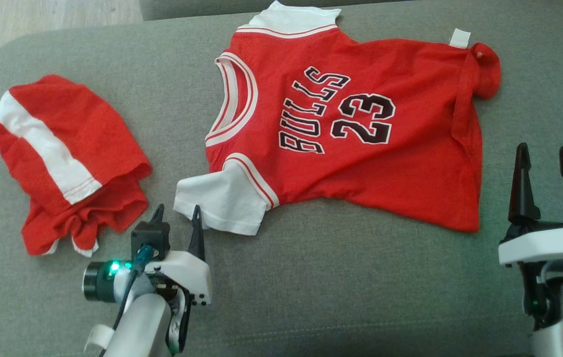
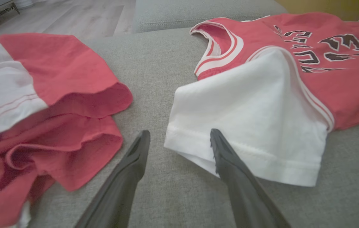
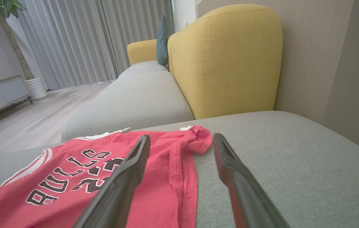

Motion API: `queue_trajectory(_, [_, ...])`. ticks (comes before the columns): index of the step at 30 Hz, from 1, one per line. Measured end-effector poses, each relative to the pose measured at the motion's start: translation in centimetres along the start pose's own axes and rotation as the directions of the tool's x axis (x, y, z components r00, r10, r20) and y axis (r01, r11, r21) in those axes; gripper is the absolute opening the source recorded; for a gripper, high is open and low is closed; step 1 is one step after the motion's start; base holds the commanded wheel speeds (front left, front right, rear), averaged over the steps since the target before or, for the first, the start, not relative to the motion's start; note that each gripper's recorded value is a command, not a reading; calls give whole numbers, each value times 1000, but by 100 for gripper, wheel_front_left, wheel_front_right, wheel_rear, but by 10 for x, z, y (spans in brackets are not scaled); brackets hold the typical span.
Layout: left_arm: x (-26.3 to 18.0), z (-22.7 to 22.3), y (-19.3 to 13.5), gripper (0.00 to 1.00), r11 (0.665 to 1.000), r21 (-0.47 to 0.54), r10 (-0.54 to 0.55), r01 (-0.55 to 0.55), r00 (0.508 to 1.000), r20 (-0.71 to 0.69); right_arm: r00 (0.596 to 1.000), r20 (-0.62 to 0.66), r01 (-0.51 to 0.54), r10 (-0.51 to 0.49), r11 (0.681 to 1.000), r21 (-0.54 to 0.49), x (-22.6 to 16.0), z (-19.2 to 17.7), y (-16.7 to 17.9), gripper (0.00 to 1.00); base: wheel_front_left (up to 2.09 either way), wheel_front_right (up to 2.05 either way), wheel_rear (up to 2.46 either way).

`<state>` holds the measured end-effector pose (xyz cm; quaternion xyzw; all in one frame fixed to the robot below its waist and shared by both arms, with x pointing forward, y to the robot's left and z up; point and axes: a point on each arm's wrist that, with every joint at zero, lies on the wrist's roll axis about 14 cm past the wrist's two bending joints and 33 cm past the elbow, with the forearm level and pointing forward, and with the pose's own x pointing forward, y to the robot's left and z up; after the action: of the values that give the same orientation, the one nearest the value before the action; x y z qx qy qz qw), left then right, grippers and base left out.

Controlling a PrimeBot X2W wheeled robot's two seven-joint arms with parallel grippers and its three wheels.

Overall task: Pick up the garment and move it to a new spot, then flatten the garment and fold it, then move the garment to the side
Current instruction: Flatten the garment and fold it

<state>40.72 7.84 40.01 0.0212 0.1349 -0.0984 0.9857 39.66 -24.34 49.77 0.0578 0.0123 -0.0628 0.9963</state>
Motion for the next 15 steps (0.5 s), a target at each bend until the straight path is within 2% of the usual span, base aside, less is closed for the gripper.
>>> queue_trajectory(6, [2, -7, -3, 100, 1000, -13, -11, 11, 1000, -28, 1000, -5, 3, -3, 1000, -1, 0, -2, -1, 100, 0, 0, 0])
queue_trajectory(15, [28, 8, -7, 100, 999, -22, -38, 38, 999, -14, 999, -28, 16, -16, 1000, -6, 0, -9, -6, 100, 0, 0, 0])
